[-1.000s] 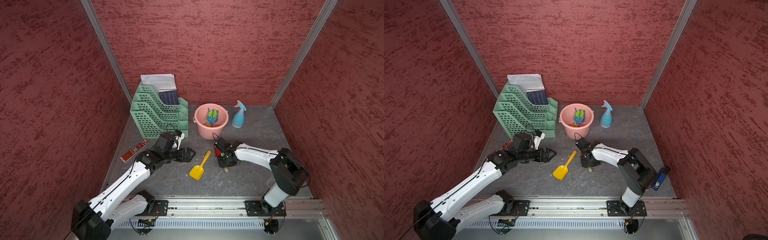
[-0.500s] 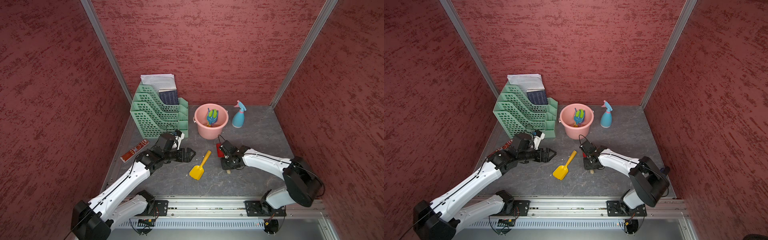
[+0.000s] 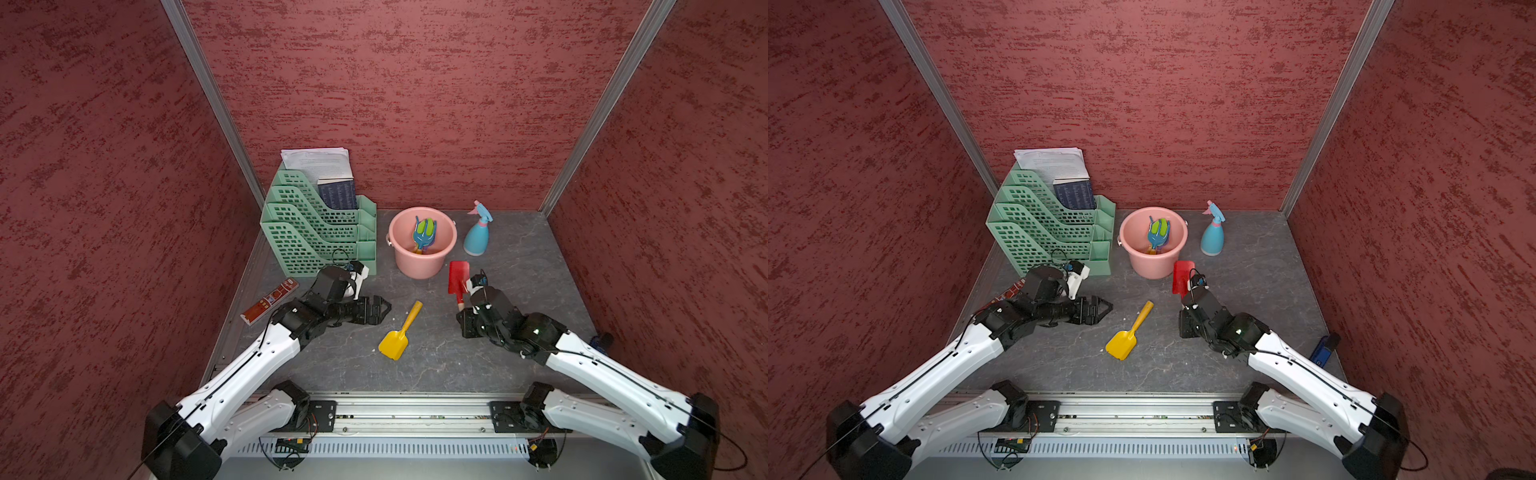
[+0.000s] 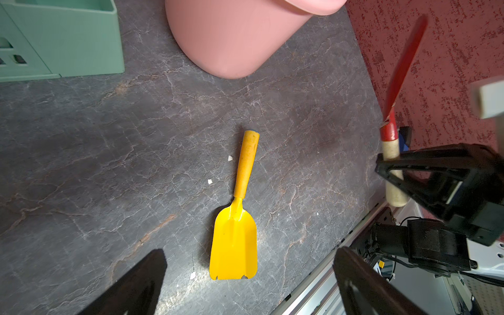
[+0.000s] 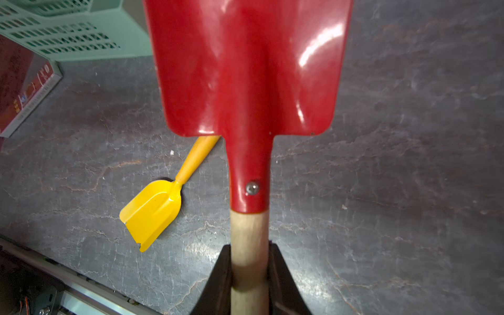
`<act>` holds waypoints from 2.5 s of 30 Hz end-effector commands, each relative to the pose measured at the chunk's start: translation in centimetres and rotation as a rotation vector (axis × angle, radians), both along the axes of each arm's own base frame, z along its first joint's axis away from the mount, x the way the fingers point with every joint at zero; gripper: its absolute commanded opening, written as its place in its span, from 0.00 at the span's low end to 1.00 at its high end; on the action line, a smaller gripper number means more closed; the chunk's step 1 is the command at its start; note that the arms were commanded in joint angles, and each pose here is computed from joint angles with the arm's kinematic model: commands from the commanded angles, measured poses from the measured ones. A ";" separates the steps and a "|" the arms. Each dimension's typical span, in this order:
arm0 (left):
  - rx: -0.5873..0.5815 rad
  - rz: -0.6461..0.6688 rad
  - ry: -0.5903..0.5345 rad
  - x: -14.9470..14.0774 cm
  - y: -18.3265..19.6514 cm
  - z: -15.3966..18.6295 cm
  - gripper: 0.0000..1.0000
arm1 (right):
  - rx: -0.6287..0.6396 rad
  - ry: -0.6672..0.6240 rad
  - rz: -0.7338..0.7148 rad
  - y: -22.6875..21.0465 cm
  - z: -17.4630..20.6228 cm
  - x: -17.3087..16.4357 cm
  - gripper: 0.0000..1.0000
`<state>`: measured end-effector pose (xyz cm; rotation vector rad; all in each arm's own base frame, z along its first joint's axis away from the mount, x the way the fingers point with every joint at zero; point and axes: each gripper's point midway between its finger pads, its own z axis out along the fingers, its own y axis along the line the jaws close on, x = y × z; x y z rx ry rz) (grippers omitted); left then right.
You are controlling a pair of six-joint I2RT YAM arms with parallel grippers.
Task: Organize the gardening tools
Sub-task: Pick up the gardening tool from the center of the board, then place the gardening tool in the container.
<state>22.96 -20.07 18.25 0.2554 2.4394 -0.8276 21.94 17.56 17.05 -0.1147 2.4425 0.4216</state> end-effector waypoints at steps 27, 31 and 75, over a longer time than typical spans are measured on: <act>-0.011 -0.152 0.010 0.7 -3.4 -1.4 1.00 | 0.054 -0.684 -0.008 9.2 14.8 22.5 0.00; 0.004 -0.149 0.012 1.0 -3.4 -2.0 1.00 | 0.056 -0.669 -0.005 10.3 12.9 25.0 0.00; 0.469 -0.287 0.040 1.5 -8.4 -7.4 1.00 | 0.232 -0.452 -0.160 0.1 11.6 12.1 0.98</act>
